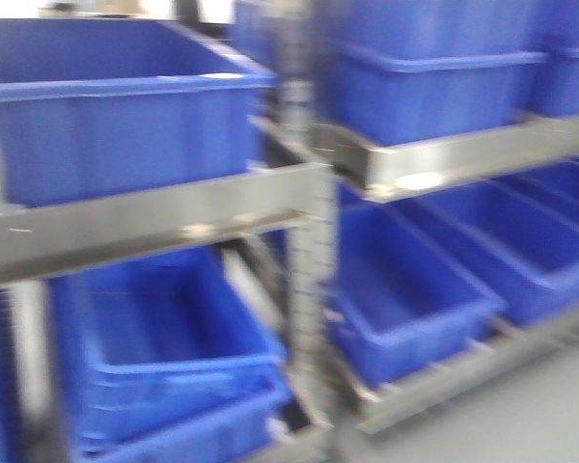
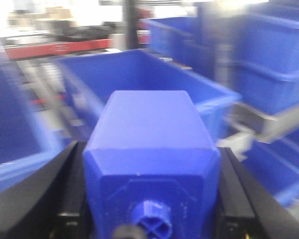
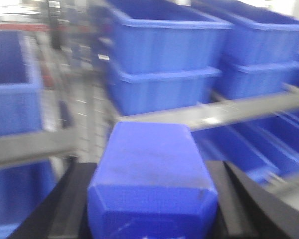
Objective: Pick and sort blue part to right shelf
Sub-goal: 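Turn and approach the shelf of blue bins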
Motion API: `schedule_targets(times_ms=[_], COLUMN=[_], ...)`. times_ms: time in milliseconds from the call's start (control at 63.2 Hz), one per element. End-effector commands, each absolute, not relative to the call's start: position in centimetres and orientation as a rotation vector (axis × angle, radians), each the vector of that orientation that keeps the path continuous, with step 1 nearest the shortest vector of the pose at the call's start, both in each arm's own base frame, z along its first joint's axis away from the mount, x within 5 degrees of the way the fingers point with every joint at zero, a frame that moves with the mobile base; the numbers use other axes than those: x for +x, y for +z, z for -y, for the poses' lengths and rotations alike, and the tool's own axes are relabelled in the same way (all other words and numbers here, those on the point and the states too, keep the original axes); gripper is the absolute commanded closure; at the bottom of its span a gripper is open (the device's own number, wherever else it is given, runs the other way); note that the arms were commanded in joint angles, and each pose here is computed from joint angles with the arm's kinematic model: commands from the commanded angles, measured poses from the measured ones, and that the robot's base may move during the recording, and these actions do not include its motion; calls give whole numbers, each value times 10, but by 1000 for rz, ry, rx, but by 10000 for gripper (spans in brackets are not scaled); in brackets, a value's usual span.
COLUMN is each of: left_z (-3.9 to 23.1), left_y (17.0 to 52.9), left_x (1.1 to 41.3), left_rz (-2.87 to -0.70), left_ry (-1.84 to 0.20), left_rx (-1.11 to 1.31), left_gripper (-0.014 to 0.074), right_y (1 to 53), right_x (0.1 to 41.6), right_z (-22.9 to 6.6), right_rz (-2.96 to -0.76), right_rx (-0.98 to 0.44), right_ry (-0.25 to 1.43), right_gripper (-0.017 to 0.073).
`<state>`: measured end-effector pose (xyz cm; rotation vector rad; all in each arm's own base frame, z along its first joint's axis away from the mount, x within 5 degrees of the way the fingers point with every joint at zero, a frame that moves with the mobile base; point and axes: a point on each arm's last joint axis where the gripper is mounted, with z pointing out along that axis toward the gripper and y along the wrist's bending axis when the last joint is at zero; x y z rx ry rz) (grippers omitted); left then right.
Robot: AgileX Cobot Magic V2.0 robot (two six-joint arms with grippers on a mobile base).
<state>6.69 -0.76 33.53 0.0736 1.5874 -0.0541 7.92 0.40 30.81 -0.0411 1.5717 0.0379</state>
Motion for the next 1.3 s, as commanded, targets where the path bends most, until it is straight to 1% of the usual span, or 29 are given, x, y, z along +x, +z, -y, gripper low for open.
schedule_targets(times_ms=[0, 1282], left_z=[5, 5], left_y=[352, 352], left_x=[66, 66], left_rz=[-1483, -1483], left_ry=[-43, -43], left_rx=[46, 46], left_gripper=[332, 332], right_y=[327, 327], right_x=[78, 78], right_z=[-3, -3], right_rz=[-1451, -1451], right_rx=[-45, -45], right_ry=[21, 21], right_gripper=[160, 160])
